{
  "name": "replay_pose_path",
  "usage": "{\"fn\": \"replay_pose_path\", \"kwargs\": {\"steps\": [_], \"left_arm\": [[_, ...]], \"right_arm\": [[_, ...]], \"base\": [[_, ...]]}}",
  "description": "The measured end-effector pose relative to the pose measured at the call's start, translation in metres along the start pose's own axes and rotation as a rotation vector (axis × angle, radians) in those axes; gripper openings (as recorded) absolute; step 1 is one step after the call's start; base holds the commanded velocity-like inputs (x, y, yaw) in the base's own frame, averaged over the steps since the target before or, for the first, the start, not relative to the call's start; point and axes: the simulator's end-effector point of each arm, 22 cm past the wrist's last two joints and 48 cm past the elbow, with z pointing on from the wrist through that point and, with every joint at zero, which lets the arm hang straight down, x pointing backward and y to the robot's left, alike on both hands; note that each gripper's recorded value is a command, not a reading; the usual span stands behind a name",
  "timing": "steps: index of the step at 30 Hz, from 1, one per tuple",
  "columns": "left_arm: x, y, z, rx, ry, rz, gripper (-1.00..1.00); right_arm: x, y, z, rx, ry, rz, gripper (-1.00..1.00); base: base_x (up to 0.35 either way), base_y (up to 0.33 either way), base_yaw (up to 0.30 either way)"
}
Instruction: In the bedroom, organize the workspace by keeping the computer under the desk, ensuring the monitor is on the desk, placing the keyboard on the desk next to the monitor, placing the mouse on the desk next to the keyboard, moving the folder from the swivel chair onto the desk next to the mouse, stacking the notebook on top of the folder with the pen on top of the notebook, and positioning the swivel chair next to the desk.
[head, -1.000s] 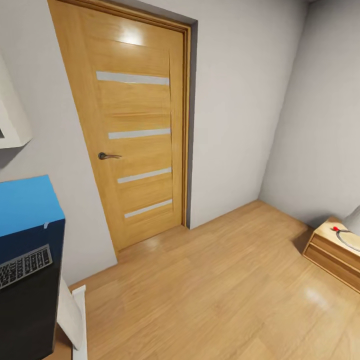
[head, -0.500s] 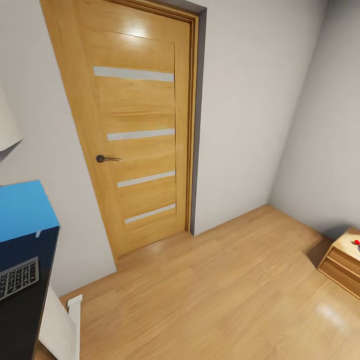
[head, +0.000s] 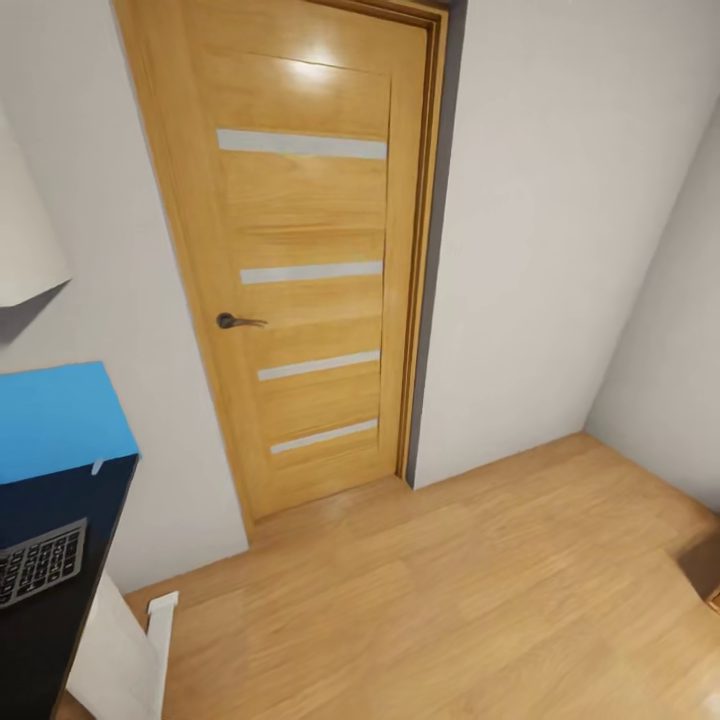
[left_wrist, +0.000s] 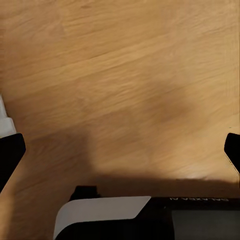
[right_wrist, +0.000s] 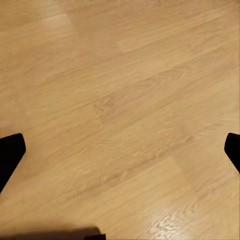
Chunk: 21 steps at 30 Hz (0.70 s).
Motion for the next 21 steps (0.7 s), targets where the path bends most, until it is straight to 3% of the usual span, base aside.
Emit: {"fn": "replay_pose_path", "kwargs": {"steps": [11,21], "left_arm": [[-0.0016,-0.0004,0.0001,0.001,-0.007,0.000,1.00],[-0.0015,-0.0009,-0.0001,0.001,-0.007,0.000,1.00]], "right_arm": [[-0.0018,0.0003,0.0003,0.000,-0.007,0.000,1.00],[-0.0020,0.0000,0.0001,0.000,-0.008,0.001,1.00]], "base": [[0.050,-0.042,0.249],[0.210,-0.166,0.250]]}}
